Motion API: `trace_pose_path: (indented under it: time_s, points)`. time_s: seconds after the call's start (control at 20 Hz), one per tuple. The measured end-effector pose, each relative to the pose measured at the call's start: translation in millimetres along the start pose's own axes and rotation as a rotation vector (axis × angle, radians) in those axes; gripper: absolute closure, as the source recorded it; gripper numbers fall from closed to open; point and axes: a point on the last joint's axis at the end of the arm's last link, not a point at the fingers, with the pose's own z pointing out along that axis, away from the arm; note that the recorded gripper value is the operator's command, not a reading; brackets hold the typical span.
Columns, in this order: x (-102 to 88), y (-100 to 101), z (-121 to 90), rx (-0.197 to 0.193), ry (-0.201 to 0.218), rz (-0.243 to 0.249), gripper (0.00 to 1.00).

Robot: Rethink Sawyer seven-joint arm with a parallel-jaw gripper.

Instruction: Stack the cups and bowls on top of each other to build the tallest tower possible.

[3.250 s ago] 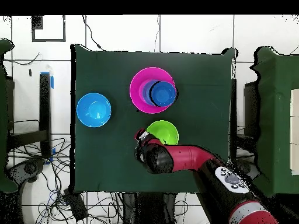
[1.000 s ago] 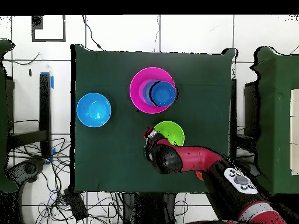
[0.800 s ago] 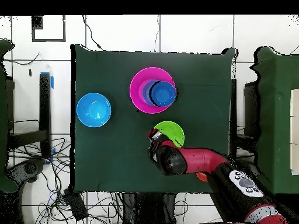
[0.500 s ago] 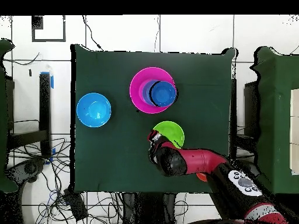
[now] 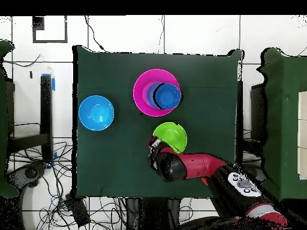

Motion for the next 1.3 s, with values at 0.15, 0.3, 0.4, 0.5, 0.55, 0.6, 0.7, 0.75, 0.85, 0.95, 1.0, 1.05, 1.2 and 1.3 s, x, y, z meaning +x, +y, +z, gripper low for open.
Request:
trace_pose_path:
  time_s: [0.15, 0.3, 0.4, 0.5, 0.55, 0.6, 0.7, 0.75, 0.85, 0.95, 1.0, 1.05, 1.2, 1.3]
  points:
    - [6.0, 4, 3, 0.001, 0.009, -0.01, 0.0]
    - [9.8, 6, 5, 0.001, 0.014, -0.017, 0.0]
    - [11.9, 6, 7, 0.001, 0.019, -0.017, 0.0]
    - [12.4, 6, 8, 0.0, 0.021, -0.016, 0.0]
    - [12.6, 6, 9, -0.001, 0.021, -0.015, 0.0]
    - [13.2, 5, 12, -0.002, 0.024, -0.013, 0.0]
    - [14.0, 5, 14, -0.002, 0.028, -0.011, 0.0]
    - [14.4, 5, 15, -0.002, 0.03, -0.01, 0.0]
    - [14.9, 5, 16, -0.002, 0.032, -0.009, 0.0]
    - [14.9, 4, 16, -0.002, 0.032, -0.009, 0.0]
    - [14.7, 5, 16, -0.003, 0.031, -0.009, 1.0]
    - [14.6, 5, 16, -0.004, 0.03, -0.009, 1.0]
    - [11.5, 8, 16, -0.014, 0.013, -0.014, 1.0]
    - [8.8, 9, 15, -0.018, 0.001, -0.017, 1.0]
